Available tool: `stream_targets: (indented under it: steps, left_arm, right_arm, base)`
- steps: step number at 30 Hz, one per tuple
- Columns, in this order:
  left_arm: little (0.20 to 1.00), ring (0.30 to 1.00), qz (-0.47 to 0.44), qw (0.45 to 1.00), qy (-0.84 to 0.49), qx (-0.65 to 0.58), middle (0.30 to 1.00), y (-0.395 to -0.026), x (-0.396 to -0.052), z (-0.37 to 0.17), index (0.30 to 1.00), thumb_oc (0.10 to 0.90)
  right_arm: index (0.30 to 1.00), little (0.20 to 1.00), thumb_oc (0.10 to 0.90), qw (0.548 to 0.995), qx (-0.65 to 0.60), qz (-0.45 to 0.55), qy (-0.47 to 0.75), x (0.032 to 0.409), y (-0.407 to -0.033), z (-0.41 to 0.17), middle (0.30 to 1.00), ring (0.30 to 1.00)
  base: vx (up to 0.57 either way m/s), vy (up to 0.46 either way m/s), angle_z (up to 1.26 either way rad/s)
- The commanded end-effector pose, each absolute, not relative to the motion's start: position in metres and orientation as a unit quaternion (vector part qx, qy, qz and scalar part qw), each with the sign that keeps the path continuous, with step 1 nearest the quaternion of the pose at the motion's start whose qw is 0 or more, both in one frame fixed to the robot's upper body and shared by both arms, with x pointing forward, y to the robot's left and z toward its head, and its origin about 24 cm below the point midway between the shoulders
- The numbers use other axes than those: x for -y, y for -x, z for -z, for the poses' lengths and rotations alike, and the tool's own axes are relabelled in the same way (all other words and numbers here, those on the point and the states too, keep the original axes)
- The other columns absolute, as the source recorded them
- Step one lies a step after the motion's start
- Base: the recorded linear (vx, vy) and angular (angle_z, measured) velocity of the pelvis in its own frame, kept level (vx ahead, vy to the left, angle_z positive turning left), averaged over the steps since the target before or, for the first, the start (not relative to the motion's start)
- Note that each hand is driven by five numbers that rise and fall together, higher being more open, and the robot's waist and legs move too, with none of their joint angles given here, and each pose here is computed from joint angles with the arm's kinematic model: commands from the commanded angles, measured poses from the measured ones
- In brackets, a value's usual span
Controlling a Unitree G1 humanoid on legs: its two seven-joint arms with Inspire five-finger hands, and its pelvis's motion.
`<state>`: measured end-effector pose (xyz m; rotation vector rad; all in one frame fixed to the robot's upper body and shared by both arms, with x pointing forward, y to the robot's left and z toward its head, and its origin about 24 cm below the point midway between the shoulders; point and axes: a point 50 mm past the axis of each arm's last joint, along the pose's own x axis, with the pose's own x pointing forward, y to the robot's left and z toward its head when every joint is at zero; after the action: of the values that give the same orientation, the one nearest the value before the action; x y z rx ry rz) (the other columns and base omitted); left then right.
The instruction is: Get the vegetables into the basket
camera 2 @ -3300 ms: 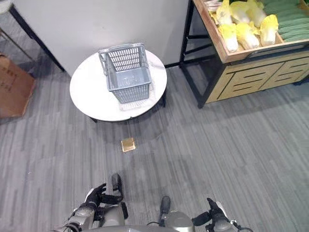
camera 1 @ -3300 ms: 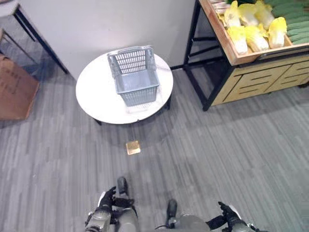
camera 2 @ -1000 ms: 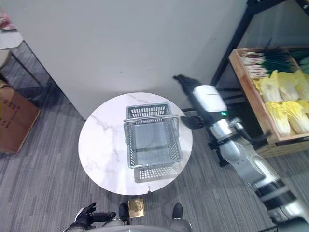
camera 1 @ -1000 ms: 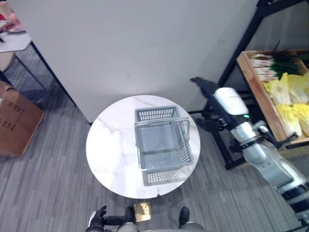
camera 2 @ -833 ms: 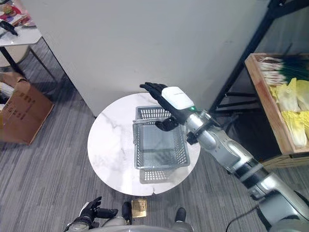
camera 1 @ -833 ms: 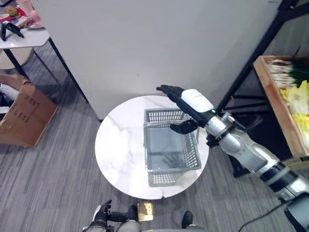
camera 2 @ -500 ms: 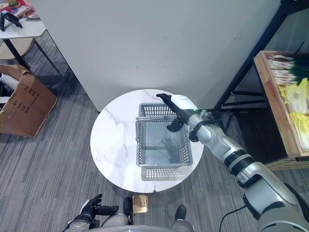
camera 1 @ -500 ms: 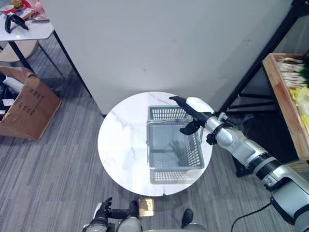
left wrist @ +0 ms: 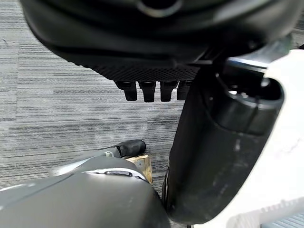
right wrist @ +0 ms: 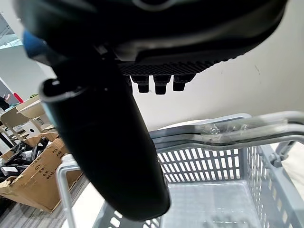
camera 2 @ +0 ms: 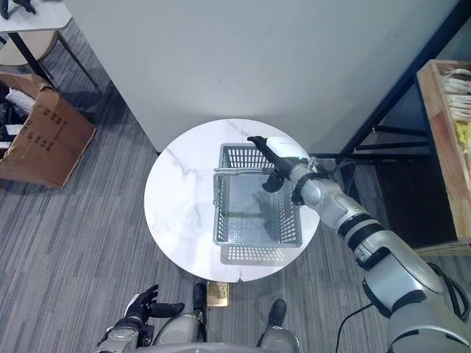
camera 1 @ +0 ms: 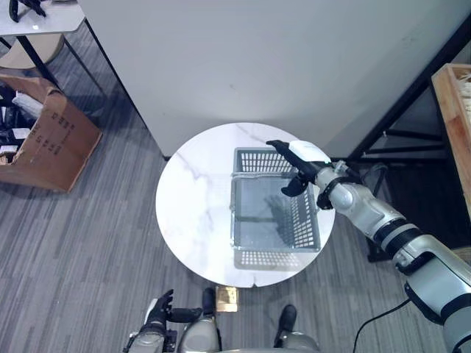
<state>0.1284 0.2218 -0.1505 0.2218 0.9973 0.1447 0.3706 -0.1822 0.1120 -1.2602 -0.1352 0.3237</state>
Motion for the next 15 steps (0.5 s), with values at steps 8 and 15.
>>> stream_targets:
  steps: [8, 15]
  left_arm:
    - [1.000, 1.000, -0.073, 0.826, -0.164, -0.535, 1.000, -0.089, -0.248, 0.157, 1.000, 0.900]
    - [1.000, 1.000, -0.068, 0.829, -0.163, -0.531, 1.000, -0.091, -0.246, 0.157, 1.000, 0.900]
  right_arm:
    - [0.300, 0.300, 0.400, 0.768, 0.124, -0.080, 0.623, 0.174, -0.399, -0.165, 0.300, 0.300]
    - [0.300, 0.300, 0.400, 0.767, 0.107, -0.082, 0.628, 0.179, -0.397, -0.154, 0.300, 0.300]
  base:
    - [0.00, 0.003, 0.02]
    - [0.00, 0.000, 0.00]
